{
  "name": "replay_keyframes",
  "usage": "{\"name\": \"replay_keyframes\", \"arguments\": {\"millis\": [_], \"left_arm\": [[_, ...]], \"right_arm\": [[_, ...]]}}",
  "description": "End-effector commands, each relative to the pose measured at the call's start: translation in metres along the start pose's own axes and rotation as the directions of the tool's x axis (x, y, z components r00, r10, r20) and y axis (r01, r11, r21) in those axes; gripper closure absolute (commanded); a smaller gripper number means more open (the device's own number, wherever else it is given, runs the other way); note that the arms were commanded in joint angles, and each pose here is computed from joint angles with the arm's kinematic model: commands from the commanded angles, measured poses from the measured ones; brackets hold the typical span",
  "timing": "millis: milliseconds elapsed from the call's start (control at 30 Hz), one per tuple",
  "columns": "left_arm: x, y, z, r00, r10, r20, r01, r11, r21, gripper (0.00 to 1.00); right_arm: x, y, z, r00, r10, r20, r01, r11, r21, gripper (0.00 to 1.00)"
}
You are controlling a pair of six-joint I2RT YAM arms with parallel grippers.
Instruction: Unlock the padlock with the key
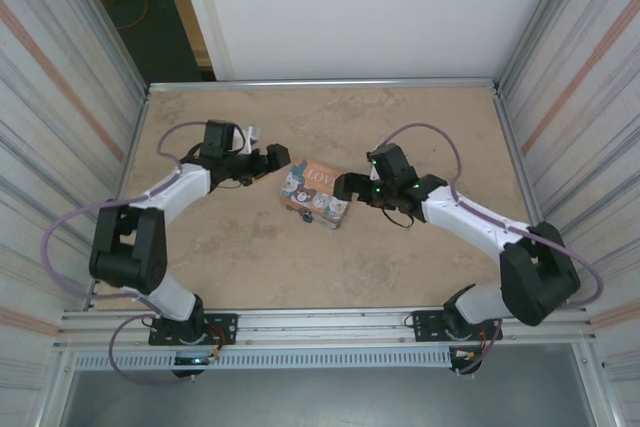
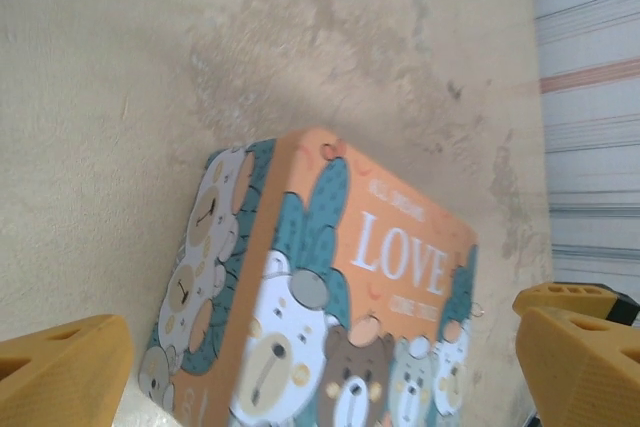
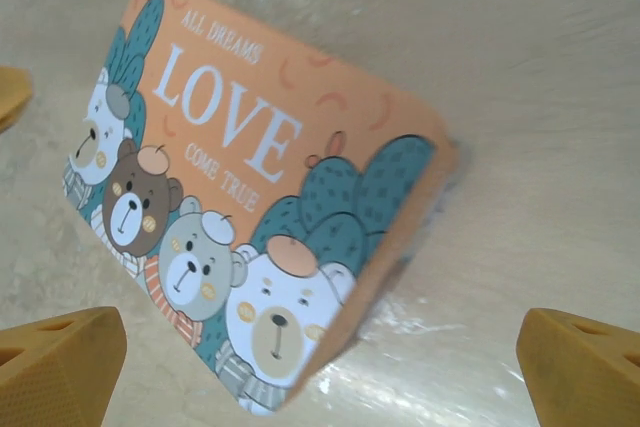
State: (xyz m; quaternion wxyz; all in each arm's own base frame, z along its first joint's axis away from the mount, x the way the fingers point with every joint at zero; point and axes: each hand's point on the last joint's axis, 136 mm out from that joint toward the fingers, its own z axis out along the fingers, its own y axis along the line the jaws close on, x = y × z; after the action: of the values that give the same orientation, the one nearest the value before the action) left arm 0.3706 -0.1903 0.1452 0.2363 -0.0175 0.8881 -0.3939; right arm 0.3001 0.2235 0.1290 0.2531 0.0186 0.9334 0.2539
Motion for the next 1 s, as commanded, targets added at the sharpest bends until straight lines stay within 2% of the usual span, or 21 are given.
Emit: {"name": "replay_keyframes", "arguments": {"millis": [0,300,600,900,967], "left_arm": [[0.01,-0.016,-0.028,0.996,0.084,0.041,-0.084,0.996,0.017,0.01],[0.047,-0.016,-0.079,0.977,0.13,0.171,-0.128,0.992,-0.025,0.01],[0.077,0.001,-0.11,0.954,0.115,0.275,-0.096,0.992,-0.083,0.01],[0.083,0.011,-0.105,0.961,0.105,0.258,-0.079,0.991,-0.106,0.01],[0.083,0.011,-0.104,0.961,0.104,0.256,-0.08,0.991,-0.104,0.01]], "right_arm": [[0.012,-0.039,-0.025,1.0,-0.006,-0.028,0.01,0.989,0.149,0.07],[0.049,-0.119,-0.064,0.98,0.125,-0.155,-0.06,0.927,0.369,0.26],[0.059,-0.139,-0.052,0.95,0.187,-0.252,-0.075,0.915,0.397,0.47],[0.058,-0.153,-0.026,0.921,0.225,-0.317,-0.069,0.897,0.436,0.71],[0.058,-0.153,-0.022,0.917,0.229,-0.326,-0.068,0.897,0.436,0.74]]}}
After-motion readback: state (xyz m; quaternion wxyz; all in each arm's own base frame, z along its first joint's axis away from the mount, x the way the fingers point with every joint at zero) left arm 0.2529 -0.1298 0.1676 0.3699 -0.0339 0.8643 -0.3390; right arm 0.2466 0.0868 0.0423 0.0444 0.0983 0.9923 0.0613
